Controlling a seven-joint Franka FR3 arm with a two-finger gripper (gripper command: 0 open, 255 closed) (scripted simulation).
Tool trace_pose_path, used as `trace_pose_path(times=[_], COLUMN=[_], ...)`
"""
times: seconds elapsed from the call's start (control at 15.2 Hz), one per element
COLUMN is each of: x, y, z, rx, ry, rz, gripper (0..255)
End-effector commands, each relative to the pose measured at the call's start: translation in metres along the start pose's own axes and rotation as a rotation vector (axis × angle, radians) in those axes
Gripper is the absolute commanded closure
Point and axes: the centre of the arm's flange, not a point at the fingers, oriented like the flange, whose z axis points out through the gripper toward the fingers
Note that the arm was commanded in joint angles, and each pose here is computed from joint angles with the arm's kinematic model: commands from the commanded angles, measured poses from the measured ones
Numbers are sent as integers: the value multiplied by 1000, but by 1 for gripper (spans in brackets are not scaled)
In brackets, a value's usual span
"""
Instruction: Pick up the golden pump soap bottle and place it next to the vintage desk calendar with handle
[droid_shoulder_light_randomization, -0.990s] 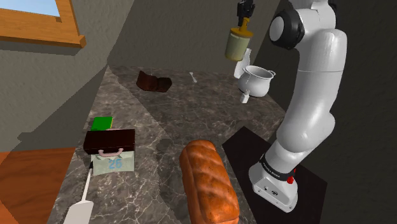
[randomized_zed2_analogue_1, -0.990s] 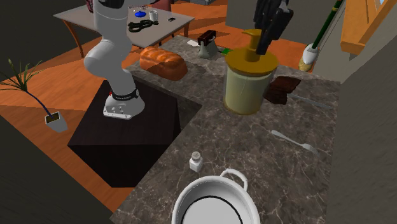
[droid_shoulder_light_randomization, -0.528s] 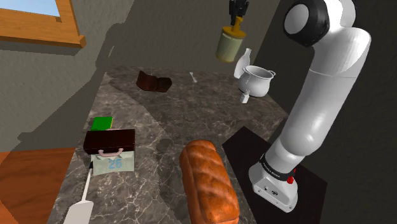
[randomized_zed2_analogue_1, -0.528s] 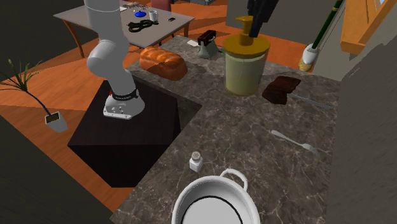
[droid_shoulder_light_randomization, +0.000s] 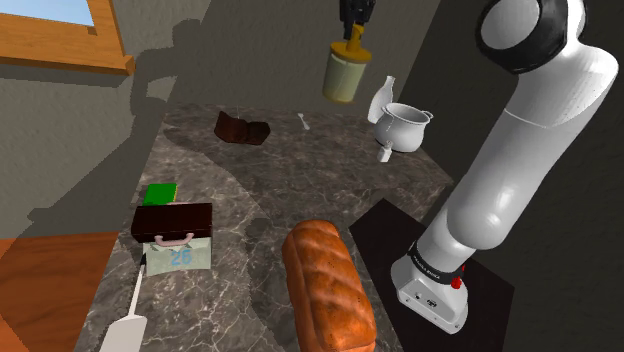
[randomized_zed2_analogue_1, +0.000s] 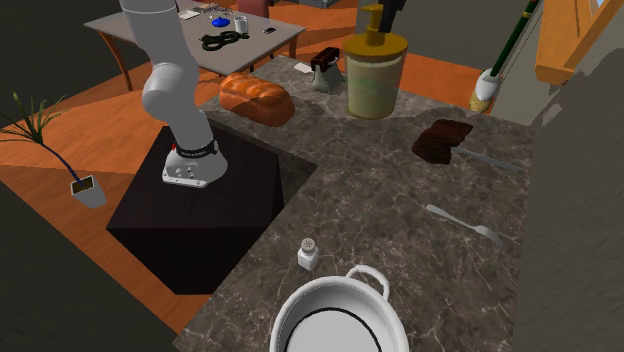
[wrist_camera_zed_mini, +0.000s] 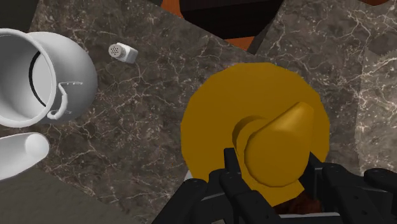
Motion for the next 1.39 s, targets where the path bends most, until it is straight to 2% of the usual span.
trace_pose_path(times=[0.0, 1.32], x=[0, -7], y=[-28, -291], z=[-1, -11], rx=[-1, -1], ry=[1, 1], rz=[2, 2], gripper=[255, 255])
